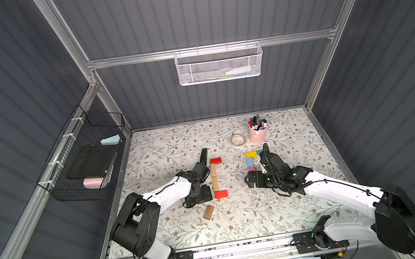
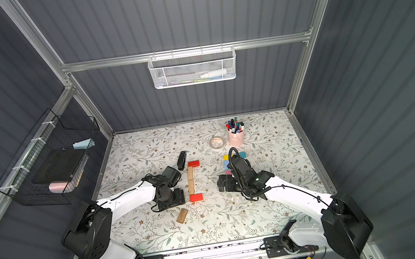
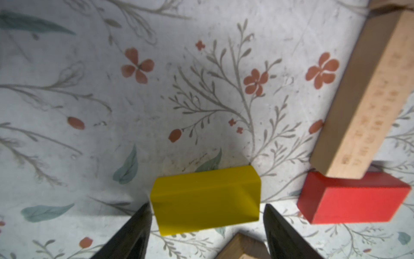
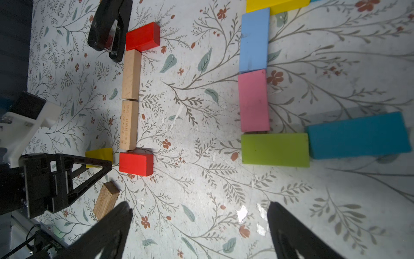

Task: Assemble the letter c with building blocks
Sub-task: Pick up the building block from the center of the board.

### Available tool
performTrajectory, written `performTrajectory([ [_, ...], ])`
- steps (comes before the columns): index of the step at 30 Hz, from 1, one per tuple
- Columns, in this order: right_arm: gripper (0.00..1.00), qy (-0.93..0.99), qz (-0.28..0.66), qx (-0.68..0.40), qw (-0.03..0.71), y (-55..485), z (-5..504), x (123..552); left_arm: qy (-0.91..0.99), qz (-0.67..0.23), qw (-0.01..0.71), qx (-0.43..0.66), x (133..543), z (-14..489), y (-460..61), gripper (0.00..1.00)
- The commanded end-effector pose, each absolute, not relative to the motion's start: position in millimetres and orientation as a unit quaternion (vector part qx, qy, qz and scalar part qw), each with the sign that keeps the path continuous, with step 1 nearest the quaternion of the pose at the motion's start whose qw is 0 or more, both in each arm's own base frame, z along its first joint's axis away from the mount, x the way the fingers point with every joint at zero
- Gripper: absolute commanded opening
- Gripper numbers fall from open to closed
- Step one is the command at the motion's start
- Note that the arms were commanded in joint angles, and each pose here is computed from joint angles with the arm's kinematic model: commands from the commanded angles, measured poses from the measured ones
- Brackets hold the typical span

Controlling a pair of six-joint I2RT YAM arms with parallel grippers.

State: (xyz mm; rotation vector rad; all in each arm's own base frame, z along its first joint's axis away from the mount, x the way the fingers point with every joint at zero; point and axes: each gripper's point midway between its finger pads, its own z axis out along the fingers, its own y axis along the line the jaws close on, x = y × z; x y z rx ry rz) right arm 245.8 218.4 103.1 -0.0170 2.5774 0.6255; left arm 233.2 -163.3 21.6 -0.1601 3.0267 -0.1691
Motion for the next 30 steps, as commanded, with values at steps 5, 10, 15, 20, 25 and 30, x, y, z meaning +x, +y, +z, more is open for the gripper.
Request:
performTrajectory([
  [5, 0.97, 0.941, 0.229, -0.005, 0.249, 211, 107, 242, 0.996, -0.049, 0.043, -0.062, 230, 11, -163, 0.68],
  [10, 0.97, 0.941, 0.233, -0.011, 0.247, 213, 104, 241, 0.996, -0.051, 0.048, -0.063, 227, 21, -160, 0.58],
  [15, 0.96, 0.934, 0.248, -0.023, 0.255, 218, 108, 244, 0.993, -0.064, 0.076, -0.068, 232, 51, -160, 0.54],
  [20, 0.95, 0.928, 0.254, -0.056, 0.266, 224, 124, 248, 0.987, -0.089, 0.118, -0.069, 249, 91, -169, 0.53],
  [25, 0.94, 0.919, 0.270, -0.076, 0.275, 224, 137, 248, 0.979, -0.111, 0.157, -0.064, 275, 125, -184, 0.51],
  [30, 0.90, 0.915, 0.294, -0.074, 0.265, 218, 137, 252, 0.974, -0.124, 0.186, -0.027, 305, 147, -205, 0.50],
])
